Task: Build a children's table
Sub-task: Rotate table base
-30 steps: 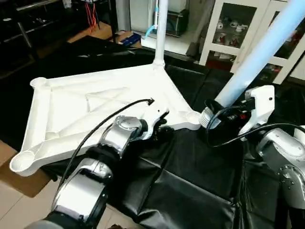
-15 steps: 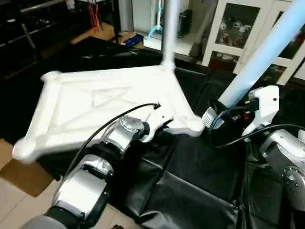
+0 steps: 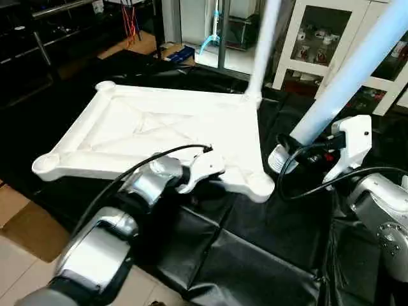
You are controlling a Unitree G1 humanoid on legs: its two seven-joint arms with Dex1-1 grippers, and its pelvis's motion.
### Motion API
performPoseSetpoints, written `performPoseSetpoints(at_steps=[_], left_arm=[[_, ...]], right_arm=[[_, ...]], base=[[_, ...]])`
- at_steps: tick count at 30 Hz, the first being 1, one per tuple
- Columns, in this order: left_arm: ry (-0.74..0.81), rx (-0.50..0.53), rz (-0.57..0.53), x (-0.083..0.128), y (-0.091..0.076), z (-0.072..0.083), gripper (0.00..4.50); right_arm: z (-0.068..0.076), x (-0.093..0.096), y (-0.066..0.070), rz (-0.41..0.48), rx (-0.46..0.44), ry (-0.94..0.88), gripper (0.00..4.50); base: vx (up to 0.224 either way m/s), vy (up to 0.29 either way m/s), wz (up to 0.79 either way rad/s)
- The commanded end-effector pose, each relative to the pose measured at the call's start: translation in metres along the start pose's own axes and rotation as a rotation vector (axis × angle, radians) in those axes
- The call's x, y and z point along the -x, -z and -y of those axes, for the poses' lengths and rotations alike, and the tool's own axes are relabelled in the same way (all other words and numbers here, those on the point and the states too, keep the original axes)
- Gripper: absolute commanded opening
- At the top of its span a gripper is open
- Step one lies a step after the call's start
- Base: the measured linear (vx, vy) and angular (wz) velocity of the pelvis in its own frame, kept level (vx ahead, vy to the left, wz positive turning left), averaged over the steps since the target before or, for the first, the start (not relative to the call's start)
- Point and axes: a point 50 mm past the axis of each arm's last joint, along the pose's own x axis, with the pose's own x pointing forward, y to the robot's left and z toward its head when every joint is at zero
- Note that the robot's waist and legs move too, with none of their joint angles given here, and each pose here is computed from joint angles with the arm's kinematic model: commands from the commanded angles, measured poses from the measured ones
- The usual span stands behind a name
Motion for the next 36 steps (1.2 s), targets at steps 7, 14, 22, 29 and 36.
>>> performPoseSetpoints(at_steps=[7, 14, 22, 29, 36], left_arm=[[0.082, 0.003, -0.135, 0.026, 0.043, 0.018, 0.66], [0.068, -0.067, -0.07, 0.035, 0.037, 0.02, 0.36], [0.086, -0.077, 0.013, 0.045, 0.024, 0.026, 1.27], [0.065, -0.097, 0.038, 0.039, 0.014, 0.025, 1.38], [0.051, -0.111, 0.051, 0.031, 0.008, 0.029, 1.38]], right_arm=[[-0.019, 0.003, 0.008, -0.001, -0.059, -0.117, 1.86], [-0.019, 0.004, 0.01, -0.005, -0.08, -0.139, 1.86], [-0.027, 0.004, 0.02, -0.003, -0.121, -0.166, 1.86], [-0.029, 0.0, 0.018, -0.013, -0.117, -0.189, 1.86], [-0.033, 0.003, 0.019, -0.021, -0.118, -0.2, 1.86]], base=[[0.0, 0.0, 0.0], [0.0, 0.0, 0.0], [0.0, 0.0, 0.0], [0.0, 0.0, 0.0], [0.0, 0.0, 0.0]])
